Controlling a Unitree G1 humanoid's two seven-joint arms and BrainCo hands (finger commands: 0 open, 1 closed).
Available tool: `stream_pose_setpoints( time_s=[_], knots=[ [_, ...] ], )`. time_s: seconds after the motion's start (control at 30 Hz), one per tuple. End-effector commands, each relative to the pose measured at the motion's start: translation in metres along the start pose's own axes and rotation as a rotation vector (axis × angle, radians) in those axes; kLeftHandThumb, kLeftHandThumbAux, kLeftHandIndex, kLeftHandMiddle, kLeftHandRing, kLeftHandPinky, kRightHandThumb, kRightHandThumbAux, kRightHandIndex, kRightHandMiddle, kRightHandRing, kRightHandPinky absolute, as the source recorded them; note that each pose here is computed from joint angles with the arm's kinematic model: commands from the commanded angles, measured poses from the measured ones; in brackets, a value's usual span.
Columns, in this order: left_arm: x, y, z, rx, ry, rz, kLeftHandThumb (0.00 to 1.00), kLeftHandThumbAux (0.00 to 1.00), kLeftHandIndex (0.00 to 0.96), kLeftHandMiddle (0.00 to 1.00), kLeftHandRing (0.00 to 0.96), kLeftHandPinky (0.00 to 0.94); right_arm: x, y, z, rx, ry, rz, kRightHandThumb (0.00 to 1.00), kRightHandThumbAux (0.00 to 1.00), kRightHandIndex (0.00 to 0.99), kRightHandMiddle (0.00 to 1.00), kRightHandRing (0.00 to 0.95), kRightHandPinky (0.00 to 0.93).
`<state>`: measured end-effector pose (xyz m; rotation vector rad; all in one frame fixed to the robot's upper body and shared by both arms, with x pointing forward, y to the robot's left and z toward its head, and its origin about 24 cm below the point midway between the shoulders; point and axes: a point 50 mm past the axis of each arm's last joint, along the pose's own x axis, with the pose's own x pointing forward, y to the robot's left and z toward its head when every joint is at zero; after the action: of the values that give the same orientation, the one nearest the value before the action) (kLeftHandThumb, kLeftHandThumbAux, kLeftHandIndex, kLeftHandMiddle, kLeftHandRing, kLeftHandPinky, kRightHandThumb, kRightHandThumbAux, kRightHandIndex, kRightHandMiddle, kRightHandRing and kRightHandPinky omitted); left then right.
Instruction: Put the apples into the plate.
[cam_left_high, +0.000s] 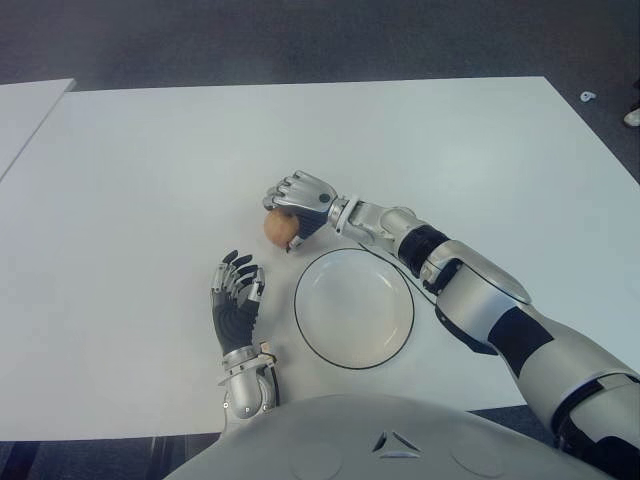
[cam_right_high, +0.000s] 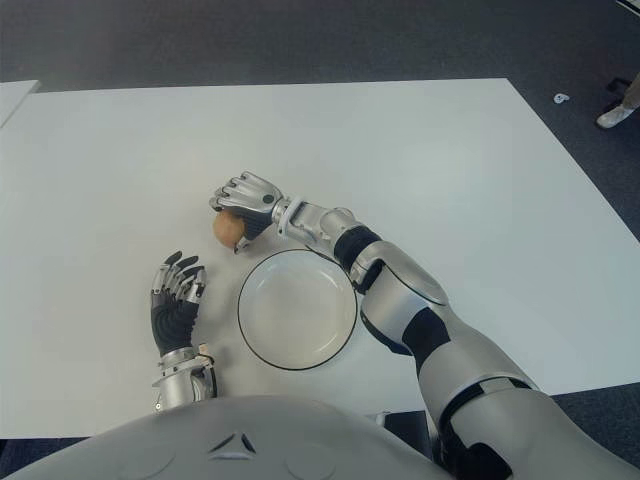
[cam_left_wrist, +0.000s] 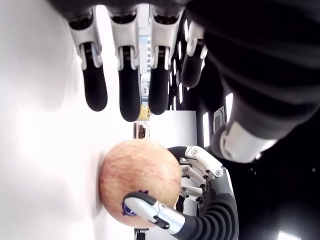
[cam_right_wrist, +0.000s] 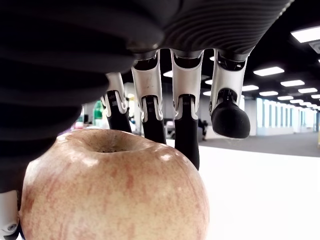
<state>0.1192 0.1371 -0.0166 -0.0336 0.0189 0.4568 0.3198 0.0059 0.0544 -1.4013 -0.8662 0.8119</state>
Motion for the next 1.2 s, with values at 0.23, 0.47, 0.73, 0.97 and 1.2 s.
stream_pose_setpoints(
  time_s=[0.23,0.47,0.73,0.97,1.2],
  knots=[
    [-0.003,-0.007,-0.005,-0.051,0.055,0.067,0.429,0.653,0.221,0.309,0.359,0.377,-0.006,0.001,-0.007,0.068,0.044,0.009,0.854,0.676,0.405,0.514,0.776,0.770],
    [-0.003,-0.006,-0.005,-0.045,0.054,0.064,0.426,0.653,0.224,0.309,0.359,0.376,-0.007,-0.001,-0.010,0.077,0.052,0.006,0.854,0.676,0.405,0.511,0.767,0.759],
    [-0.003,-0.005,-0.006,-0.042,0.057,0.061,0.438,0.656,0.229,0.309,0.358,0.376,-0.008,-0.006,-0.015,0.092,0.072,-0.013,0.854,0.677,0.403,0.511,0.766,0.764],
    [-0.002,-0.004,-0.006,-0.046,0.062,0.060,0.459,0.659,0.231,0.313,0.360,0.379,-0.009,-0.008,-0.018,0.084,0.084,-0.016,0.854,0.677,0.403,0.510,0.760,0.753],
    [-0.001,-0.003,-0.006,-0.048,0.067,0.059,0.466,0.660,0.232,0.316,0.361,0.380,-0.011,-0.010,-0.022,0.079,0.086,-0.016,0.853,0.677,0.403,0.510,0.759,0.748]
  ],
)
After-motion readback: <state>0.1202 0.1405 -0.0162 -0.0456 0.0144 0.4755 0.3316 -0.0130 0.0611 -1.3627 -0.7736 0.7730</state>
